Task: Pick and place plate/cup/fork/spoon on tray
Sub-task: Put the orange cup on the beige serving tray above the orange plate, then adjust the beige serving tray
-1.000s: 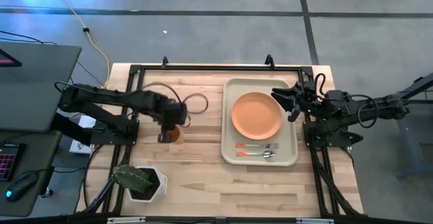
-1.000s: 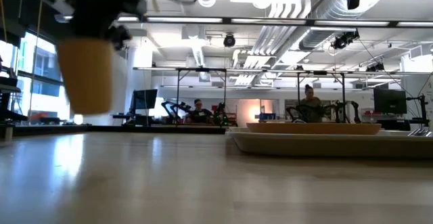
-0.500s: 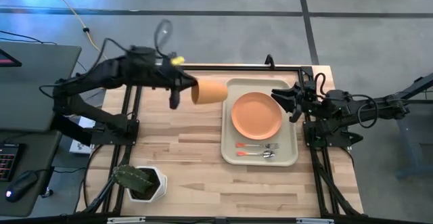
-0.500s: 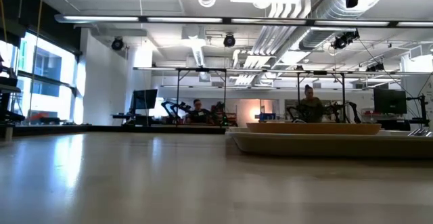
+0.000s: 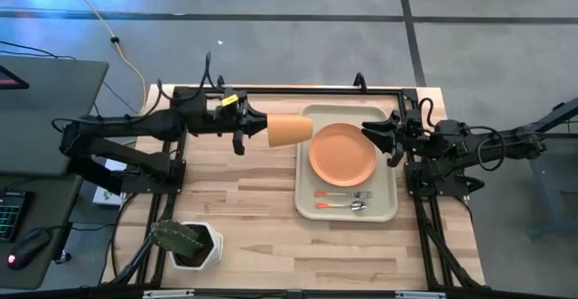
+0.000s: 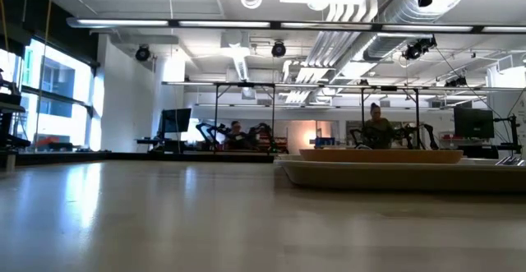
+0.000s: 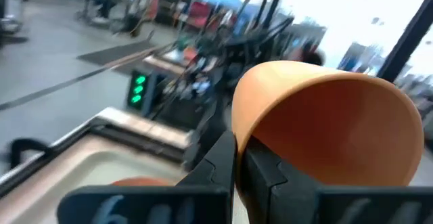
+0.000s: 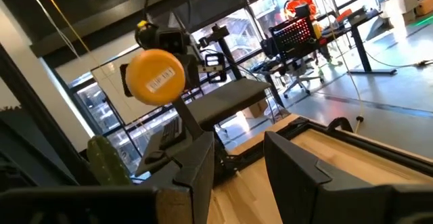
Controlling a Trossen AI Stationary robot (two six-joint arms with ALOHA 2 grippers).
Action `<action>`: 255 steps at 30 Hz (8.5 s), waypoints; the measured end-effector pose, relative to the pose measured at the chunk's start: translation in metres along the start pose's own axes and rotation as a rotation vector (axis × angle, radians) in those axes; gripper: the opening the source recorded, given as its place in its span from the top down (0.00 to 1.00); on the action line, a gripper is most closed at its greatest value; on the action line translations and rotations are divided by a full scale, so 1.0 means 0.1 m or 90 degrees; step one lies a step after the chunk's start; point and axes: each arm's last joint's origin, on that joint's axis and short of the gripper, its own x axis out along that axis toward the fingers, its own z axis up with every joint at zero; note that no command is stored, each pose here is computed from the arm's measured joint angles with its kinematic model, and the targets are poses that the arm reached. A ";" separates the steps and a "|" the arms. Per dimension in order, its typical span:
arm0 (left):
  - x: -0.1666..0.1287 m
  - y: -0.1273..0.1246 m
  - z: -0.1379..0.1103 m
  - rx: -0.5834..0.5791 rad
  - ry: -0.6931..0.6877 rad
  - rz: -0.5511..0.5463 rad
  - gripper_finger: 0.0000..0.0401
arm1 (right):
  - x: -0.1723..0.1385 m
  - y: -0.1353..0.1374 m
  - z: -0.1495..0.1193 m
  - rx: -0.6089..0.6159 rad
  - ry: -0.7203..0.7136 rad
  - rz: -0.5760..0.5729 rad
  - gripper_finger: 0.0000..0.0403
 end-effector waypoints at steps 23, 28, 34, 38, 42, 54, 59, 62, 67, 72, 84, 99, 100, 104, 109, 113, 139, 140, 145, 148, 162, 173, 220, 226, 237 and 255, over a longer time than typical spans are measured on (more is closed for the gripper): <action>0.16 0.19 0.15 -0.040 0.063 0.089 1.00 | 0.00 0.00 0.00 -0.005 -0.003 -0.003 0.70; 0.48 0.42 0.27 0.008 0.244 0.191 1.00 | 0.00 0.00 0.01 -0.004 -0.006 -0.005 0.70; 1.02 0.82 0.13 0.088 0.423 0.242 1.00 | 0.00 0.00 0.01 -0.004 -0.006 -0.005 0.70; 1.38 1.10 -0.05 0.113 0.460 0.275 1.00 | 0.00 0.00 0.01 -0.004 -0.007 -0.005 0.70; 1.62 1.37 -0.30 0.145 0.514 0.334 1.00 | 0.00 0.00 0.01 -0.002 -0.007 -0.006 0.70; 1.83 2.10 -1.00 0.041 0.617 0.380 1.00 | 0.04 0.00 -0.03 0.007 -0.001 -0.025 0.70; 1.85 2.15 -1.08 0.013 0.622 0.382 1.00 | 0.09 0.00 -0.07 0.014 0.013 -0.031 0.70; 1.84 2.14 -1.08 0.015 0.628 0.380 1.00 | 0.12 0.00 -0.11 0.010 0.023 -0.035 0.70; 1.75 2.10 -1.04 0.027 0.677 0.376 1.00 | 0.16 0.00 -0.15 0.007 0.035 -0.041 0.70; 1.68 2.09 -1.02 0.035 0.721 0.374 1.00 | 0.18 0.00 -0.17 0.015 0.042 -0.042 0.70; 1.39 1.89 -0.74 0.091 0.804 0.394 1.00 | 0.19 0.00 -0.17 0.015 0.043 -0.041 0.70; 1.50 2.07 -0.68 0.118 0.709 0.364 1.00 | 0.26 0.01 -0.24 0.026 0.056 -0.046 0.70; 1.49 2.07 -0.70 0.114 0.723 0.365 1.00 | 0.28 0.02 -0.25 0.027 0.055 -0.045 0.70; 1.49 2.09 -0.75 0.104 0.740 0.356 1.00 | 0.31 0.03 -0.26 0.027 0.050 -0.040 0.70; 1.52 2.13 -0.84 0.085 0.748 0.353 1.00 | 0.31 0.03 -0.26 0.027 0.051 -0.040 0.70; 1.54 2.15 -0.86 0.079 0.738 0.364 1.00 | 0.31 0.03 -0.26 0.028 0.049 -0.040 0.70; 1.54 2.14 -0.87 0.080 0.749 0.346 0.95 | 0.31 0.03 -0.26 0.029 0.050 -0.040 0.70; 1.54 2.13 -0.88 0.080 0.749 0.343 0.95 | 0.31 0.03 -0.26 0.029 0.050 -0.040 0.70; 1.55 2.12 -0.88 0.074 0.748 0.313 0.93 | 0.31 0.03 -0.26 0.029 0.050 -0.040 0.70; 1.55 2.12 -0.88 0.073 0.745 0.310 0.91 | 0.31 0.03 -0.26 0.029 0.050 -0.040 0.70; 1.61 2.14 -0.85 0.077 0.700 0.315 0.71 | 0.31 0.03 -0.26 0.030 0.053 -0.034 0.70; 1.59 2.14 -0.78 0.078 0.686 0.318 0.54 | 0.31 0.03 -0.26 0.030 0.053 -0.034 0.70; 0.80 1.50 -1.88 -0.028 0.611 0.400 1.00 | 0.31 0.03 -0.28 0.022 0.066 -0.035 0.70; 0.88 1.57 -2.01 -0.046 0.619 0.415 1.00 | 0.31 0.03 -0.28 0.024 0.066 -0.035 0.70; 0.95 1.59 -1.99 -0.074 0.565 0.420 1.00 | 0.31 0.02 -0.28 0.023 0.066 -0.040 0.70; 1.01 1.64 -2.13 -0.111 0.551 0.428 1.00 | 0.31 0.02 -0.28 0.024 0.064 -0.038 0.70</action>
